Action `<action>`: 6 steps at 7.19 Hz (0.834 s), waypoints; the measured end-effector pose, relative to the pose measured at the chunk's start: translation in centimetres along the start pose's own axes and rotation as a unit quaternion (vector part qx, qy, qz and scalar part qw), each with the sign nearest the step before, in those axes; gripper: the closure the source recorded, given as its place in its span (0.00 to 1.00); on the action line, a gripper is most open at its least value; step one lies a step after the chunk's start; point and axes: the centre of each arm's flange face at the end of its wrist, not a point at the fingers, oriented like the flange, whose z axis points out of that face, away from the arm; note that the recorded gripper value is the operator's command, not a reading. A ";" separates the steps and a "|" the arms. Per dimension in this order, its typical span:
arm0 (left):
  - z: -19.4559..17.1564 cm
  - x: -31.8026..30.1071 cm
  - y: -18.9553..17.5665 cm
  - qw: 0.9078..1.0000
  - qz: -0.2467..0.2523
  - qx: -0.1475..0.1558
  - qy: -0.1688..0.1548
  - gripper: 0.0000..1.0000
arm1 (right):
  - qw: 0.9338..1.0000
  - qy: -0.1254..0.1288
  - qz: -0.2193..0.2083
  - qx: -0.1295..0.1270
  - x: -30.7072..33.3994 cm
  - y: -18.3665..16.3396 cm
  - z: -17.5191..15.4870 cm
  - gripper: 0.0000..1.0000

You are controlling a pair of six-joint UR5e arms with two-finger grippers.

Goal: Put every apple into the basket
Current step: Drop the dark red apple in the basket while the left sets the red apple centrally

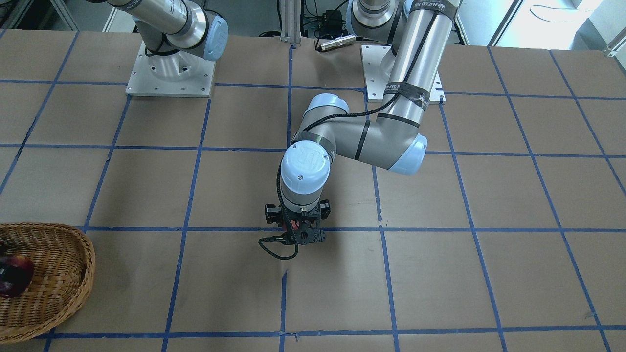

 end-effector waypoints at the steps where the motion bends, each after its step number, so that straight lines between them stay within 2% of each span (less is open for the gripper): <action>1: -0.7 0.1 -0.1 1.000 -0.016 -0.004 0.023 0.00 | 1.000 -0.003 -0.006 0.000 -0.7 0.7 -2.4 0.00; 3: -2.1 -0.3 -0.5 0.999 -0.028 0.001 0.040 0.00 | 0.999 -0.041 -0.031 0.006 -4.8 3.5 -9.6 0.00; 4: -4.5 -2.0 -1.8 0.998 -0.042 0.006 0.045 0.00 | 0.998 -0.053 -0.035 0.007 -8.6 4.8 -12.1 0.00; 5: -8.2 -5.0 -3.2 0.997 -0.058 -0.001 0.045 0.00 | 0.998 -0.058 -0.022 0.006 -13.8 6.1 -13.9 0.00; 6: -11.9 -7.9 -3.6 0.998 -0.055 -0.017 0.040 0.00 | 0.998 -0.062 -0.017 0.003 -19.8 7.8 -14.9 0.00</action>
